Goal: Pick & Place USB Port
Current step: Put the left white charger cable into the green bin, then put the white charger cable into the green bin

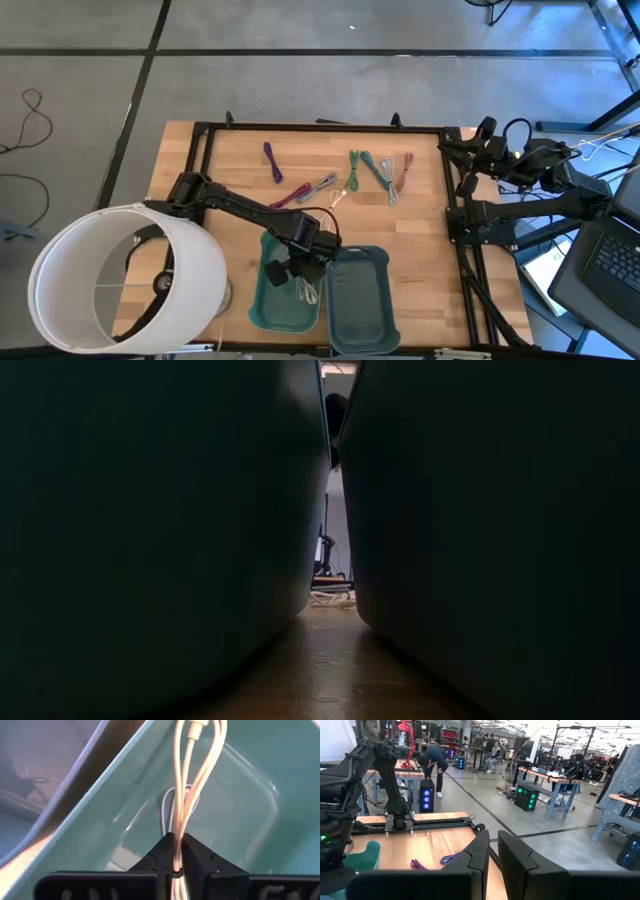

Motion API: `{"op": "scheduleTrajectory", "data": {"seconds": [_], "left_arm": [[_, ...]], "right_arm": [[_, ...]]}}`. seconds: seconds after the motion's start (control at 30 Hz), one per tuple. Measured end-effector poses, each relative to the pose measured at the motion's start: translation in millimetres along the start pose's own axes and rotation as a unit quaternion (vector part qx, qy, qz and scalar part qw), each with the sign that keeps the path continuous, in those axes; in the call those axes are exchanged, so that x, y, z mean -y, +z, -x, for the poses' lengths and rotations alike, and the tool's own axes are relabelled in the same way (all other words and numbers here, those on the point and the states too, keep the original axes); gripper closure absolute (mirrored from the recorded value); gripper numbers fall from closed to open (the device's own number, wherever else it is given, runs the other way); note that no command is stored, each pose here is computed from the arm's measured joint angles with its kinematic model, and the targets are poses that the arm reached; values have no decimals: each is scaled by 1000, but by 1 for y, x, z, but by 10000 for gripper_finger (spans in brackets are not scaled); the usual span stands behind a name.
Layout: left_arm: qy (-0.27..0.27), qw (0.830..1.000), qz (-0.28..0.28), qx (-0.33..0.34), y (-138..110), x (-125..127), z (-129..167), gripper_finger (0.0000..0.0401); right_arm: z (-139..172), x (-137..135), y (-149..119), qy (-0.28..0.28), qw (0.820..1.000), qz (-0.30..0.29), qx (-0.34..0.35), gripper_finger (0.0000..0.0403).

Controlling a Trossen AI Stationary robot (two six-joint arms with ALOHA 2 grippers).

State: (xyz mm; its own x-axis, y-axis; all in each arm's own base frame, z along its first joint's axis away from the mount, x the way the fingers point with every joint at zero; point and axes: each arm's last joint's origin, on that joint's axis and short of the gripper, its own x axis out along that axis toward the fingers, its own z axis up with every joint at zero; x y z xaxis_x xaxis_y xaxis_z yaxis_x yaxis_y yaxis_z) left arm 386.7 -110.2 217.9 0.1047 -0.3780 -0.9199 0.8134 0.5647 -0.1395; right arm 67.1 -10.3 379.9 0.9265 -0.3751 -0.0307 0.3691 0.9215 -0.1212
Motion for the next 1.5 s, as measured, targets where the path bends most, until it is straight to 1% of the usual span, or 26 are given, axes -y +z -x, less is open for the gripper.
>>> {"op": "scheduleTrajectory", "data": {"seconds": [0.23, 0.33, 0.43, 0.53, 0.63, 0.7, 0.77, 0.83, 0.9, 0.97, 1.0, 1.07, 1.17, 1.2, 1.23, 1.3, 1.33, 1.37, 1.43, 1.5], "left_arm": [[-5, 999, 37, 3, 0, 0, 0, 299], [-2, 998, 56, -7, -1, 1, 0, 281], [9, 996, 83, -25, -5, 5, 11, 286], [42, 994, 94, -26, -8, 11, 34, 309], [96, 991, 96, -16, -12, 15, 63, 333], [153, 983, 99, -18, -16, 19, 84, 347], [229, 966, 115, -17, -20, 19, 103, 360], [301, 942, 149, -12, -26, 15, 121, 372], [370, 906, 204, 14, -33, 7, 140, 381], [410, 868, 275, 58, -45, -5, 159, 390], [422, 849, 308, 84, -51, -12, 166, 394], [425, 815, 370, 138, -64, -28, 178, 399], [401, 762, 451, 235, -81, -52, 192, 398], [385, 746, 478, 259, -86, -60, 192, 398], [368, 733, 504, 271, -92, -68, 190, 399], [340, 717, 544, 274, -101, -82, 181, 400], [326, 713, 560, 267, -105, -87, 175, 399], [312, 714, 570, 259, -108, -92, 169, 399], [279, 723, 587, 236, -113, -100, 154, 396], [261, 729, 594, 218, -116, -110, 138, 392]], "right_arm": [[0, 0, 0, 0, 1000, 0, 0, 359], [0, 0, 0, 0, 1000, 0, 0, 359], [0, 0, 0, 0, 1000, 0, 0, 359], [0, 0, 0, 0, 1000, 0, 0, 359], [0, 0, 0, -1, 1000, 0, 0, 359], [0, 0, 0, -7, 1000, 0, -1, 359], [0, 1, 0, -13, 1000, -1, -1, 359], [0, 1, 0, -13, 1000, -2, -1, 359], [0, 1, 0, -13, 1000, -11, -1, 359], [0, 1, 0, -13, 1000, -19, -1, 359], [0, 1, 0, -13, 1000, -23, -1, 359], [0, 1, 0, -13, 1000, -24, -1, 359], [0, 1, 0, -13, 1000, -25, -1, 359], [0, 1, 0, -13, 1000, -25, -1, 359], [0, 1, 0, -13, 1000, -25, -1, 359], [0, 1, 0, -13, 1000, -25, -1, 359], [0, 1, 0, -13, 1000, -26, -1, 359], [0, 1, 0, -13, 1000, -26, -1, 359], [0, 1, 0, -13, 1000, -25, -3, 359], [0, 1, -1, -13, 1000, -23, -4, 359]]}}
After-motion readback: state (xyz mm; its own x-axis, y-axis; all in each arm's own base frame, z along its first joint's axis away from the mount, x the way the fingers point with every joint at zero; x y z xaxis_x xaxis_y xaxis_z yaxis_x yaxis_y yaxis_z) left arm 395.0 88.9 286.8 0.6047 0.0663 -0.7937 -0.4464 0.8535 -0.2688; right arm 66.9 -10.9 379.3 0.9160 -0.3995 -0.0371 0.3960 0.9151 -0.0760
